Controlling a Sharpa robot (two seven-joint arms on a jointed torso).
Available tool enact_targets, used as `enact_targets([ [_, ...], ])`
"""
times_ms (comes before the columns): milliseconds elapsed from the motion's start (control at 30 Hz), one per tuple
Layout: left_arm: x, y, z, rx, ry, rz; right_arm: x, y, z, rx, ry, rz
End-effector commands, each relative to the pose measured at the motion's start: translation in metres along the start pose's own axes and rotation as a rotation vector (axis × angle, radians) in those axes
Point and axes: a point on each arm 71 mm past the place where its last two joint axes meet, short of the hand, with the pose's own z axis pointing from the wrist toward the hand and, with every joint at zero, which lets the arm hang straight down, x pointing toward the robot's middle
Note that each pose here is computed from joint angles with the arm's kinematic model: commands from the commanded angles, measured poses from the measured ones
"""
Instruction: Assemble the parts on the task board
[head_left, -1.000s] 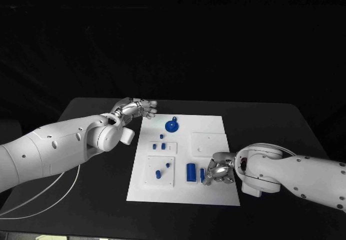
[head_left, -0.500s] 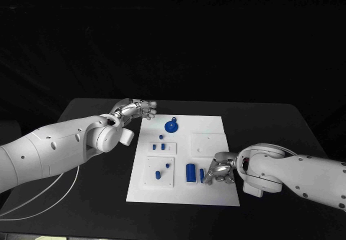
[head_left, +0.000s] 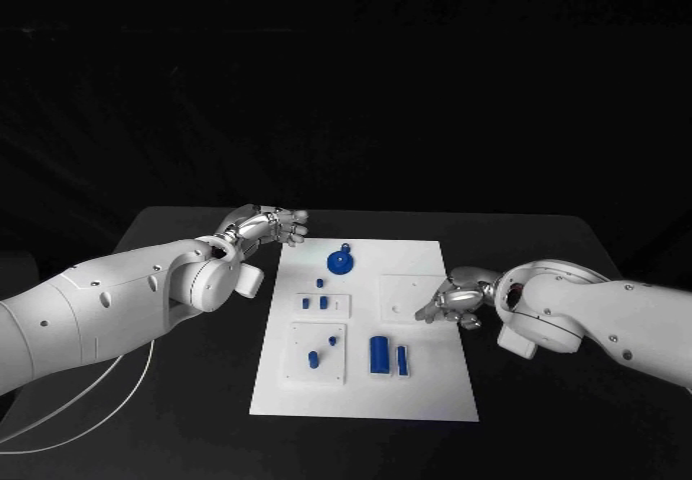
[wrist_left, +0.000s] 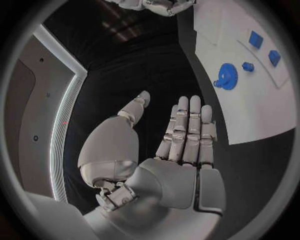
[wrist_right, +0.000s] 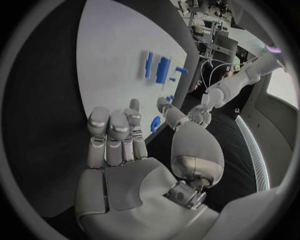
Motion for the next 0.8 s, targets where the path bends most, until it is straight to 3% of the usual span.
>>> enact_targets([
  [33, -0.0038, -0.0013, 0.0016, 0.012, -0.021, -0.022, -0.025, 0.009, 0.006, -0.173, -0.109, 0.164],
  [267, -0.017, -0.0081, 0.0101, 0.031, -0.075, -0.024, -0.076, 0.0, 0.034, -0.282, -0.31, 0.348],
  [467, -0.0295, -0.0188, 0.0164, 0.053, -0.127, -0.03, -0.102, -0.004, 0.051, -0.333, -0.41, 0.455],
  [567, -0.0313, -0.0229, 0.0204, 0.064, -0.146, -0.026, -0.104, -0.008, 0.056, -0.351, -0.416, 0.529],
  [800, -0.0312, -0.0236, 0.028, 0.071, -0.187, -0.058, -0.1, -0.008, 0.065, -0.391, -0.408, 0.632],
])
